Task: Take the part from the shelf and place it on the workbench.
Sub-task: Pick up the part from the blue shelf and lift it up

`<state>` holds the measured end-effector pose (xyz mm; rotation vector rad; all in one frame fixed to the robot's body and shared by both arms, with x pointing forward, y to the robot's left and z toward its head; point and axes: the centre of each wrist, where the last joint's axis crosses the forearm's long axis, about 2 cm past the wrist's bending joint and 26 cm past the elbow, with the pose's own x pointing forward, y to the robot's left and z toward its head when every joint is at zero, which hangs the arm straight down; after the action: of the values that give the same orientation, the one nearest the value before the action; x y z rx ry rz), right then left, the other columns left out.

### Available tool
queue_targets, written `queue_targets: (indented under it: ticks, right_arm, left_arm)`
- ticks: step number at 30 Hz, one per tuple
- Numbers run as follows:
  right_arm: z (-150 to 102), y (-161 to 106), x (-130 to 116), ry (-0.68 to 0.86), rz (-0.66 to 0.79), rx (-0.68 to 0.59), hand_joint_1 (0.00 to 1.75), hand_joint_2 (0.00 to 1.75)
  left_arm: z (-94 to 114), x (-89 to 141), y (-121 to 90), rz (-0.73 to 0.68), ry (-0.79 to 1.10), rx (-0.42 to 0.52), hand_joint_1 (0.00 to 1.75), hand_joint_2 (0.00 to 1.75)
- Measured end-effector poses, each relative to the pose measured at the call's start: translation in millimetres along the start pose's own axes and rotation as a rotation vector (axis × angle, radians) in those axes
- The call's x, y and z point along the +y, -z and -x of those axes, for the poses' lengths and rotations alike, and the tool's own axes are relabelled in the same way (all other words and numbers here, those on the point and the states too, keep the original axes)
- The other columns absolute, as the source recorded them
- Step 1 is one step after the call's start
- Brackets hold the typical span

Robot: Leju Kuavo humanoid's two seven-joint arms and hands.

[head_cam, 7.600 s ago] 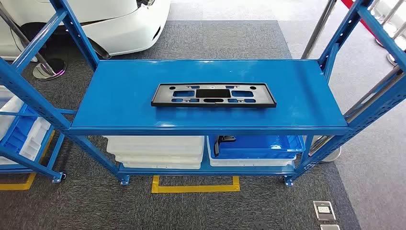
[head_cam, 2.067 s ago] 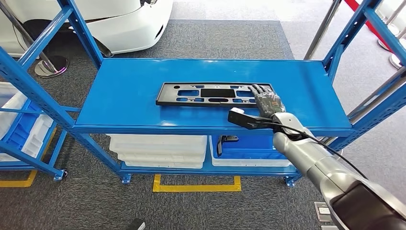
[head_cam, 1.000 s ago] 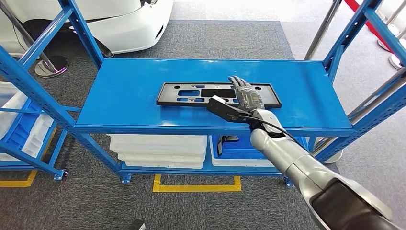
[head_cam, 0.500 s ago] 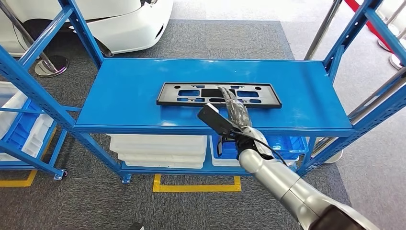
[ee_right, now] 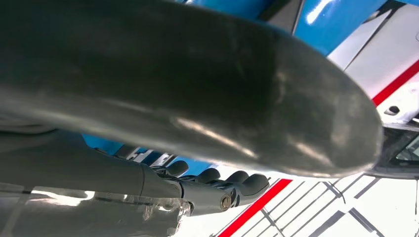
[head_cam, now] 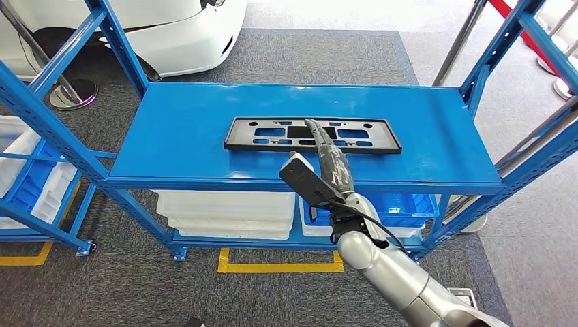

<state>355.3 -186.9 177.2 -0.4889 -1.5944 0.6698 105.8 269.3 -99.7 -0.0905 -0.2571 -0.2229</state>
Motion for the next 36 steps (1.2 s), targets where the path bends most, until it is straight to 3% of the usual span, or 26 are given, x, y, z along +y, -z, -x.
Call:
queue_targets:
  ticks: [22, 36]
  right_arm:
    - [-8, -7, -8, 0.048, 0.038, -0.019, 0.00, 0.00]
    - [3, -14, -9, 0.055, 0.041, 0.017, 0.00, 0.00]
  left_arm:
    - [-2, 0, 0, 0.020, 0.025, -0.001, 0.00, 0.00]
    - [-8, 1, 0, 0.022, 0.038, -0.008, 0.00, 0.00]
